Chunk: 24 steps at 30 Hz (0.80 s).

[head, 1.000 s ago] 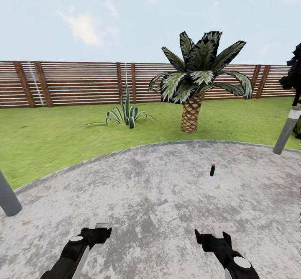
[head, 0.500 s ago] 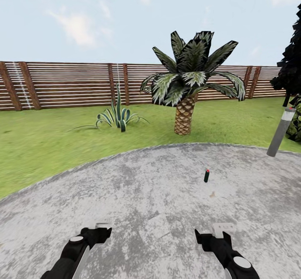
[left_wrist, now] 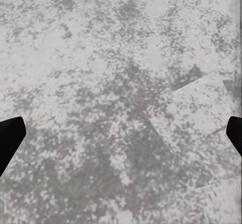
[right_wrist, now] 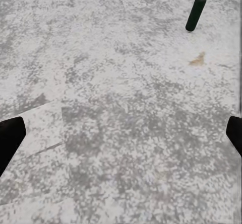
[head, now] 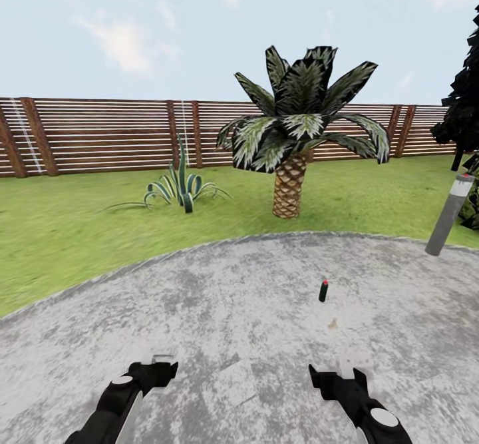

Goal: Pick up the pesticide atomizer in the garden and spray insectifuge to fully cover both potted plants in the garden.

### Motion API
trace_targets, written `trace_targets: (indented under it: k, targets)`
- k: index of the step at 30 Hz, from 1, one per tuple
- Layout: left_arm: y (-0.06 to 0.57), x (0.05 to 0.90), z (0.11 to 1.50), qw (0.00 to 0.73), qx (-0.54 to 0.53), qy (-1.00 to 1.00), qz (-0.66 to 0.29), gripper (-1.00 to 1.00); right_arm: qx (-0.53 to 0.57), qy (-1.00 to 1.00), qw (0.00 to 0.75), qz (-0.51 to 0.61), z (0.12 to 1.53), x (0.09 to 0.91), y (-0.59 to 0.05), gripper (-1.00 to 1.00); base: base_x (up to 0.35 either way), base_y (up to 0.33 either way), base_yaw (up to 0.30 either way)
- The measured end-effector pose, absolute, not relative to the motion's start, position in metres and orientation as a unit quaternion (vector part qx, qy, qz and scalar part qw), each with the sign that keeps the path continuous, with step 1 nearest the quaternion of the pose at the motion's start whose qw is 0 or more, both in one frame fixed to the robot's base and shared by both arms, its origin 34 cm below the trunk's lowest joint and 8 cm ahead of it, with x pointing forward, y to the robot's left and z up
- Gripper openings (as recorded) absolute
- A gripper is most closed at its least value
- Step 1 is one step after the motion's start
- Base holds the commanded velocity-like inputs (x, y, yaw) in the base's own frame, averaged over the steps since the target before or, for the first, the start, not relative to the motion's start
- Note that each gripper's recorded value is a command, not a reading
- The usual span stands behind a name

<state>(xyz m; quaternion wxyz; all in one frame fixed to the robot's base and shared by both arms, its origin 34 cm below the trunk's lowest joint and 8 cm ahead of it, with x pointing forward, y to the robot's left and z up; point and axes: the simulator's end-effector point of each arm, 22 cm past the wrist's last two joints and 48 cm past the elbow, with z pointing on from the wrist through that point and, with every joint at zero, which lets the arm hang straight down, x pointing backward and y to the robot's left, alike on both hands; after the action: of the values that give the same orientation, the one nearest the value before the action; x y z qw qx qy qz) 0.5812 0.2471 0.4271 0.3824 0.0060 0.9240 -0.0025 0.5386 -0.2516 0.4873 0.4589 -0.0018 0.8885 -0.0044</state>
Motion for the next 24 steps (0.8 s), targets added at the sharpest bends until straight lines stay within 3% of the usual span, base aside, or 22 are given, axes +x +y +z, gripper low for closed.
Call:
trace_targets:
  k: [24]
  targets:
    - [0.2473,0.5811,0.4269,0.382,0.006,0.924,-0.002,1.0,-0.002,0.889,0.459,-0.005,0.4872,0.5386,-0.2517,1.0,0.155,-0.27,0.0]
